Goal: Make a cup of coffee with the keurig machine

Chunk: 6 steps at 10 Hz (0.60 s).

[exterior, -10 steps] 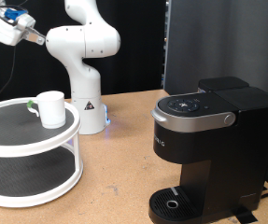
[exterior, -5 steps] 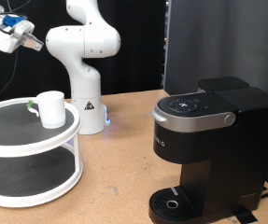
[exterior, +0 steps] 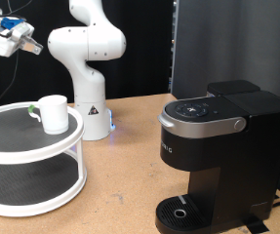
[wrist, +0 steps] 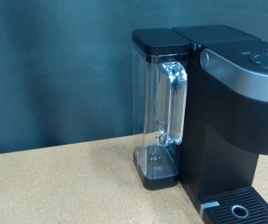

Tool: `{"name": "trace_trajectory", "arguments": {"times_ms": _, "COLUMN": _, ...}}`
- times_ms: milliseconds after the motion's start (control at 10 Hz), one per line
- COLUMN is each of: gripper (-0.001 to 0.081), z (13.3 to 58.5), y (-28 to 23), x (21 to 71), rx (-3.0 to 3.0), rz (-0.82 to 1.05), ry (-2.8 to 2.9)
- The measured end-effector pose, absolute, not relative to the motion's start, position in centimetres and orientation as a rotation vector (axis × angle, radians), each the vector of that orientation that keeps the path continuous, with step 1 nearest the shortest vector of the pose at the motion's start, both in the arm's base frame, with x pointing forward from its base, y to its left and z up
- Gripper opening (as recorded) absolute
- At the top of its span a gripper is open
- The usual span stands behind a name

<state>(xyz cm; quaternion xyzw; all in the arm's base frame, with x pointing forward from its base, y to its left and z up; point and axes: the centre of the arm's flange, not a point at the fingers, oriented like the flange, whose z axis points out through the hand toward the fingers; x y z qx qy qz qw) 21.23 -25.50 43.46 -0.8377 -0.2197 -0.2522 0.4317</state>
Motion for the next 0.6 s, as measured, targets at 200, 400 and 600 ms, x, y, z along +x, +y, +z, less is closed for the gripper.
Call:
{"name": "trace_trajectory", "arguments": {"times_ms": 200, "gripper": 0.0002, "z": 43.26, "y": -25.71, "x": 20.99, "rx": -2.092, "rz": -0.632, "ry": -0.563}}
{"name": "trace_trajectory", "arguments": {"times_ms": 400, "gripper": 0.0002, "z": 43.13, "y": -25.87, "x": 20.82, "rx": -2.093, "rz": -0.635, "ry": -0.565}}
{"name": "trace_trajectory", "arguments": {"times_ms": 600, "gripper": 0.0002, "z": 43.10, "y": -25.93, "x": 20.77, "rx": -2.093, "rz": -0.637, "ry": -0.564}}
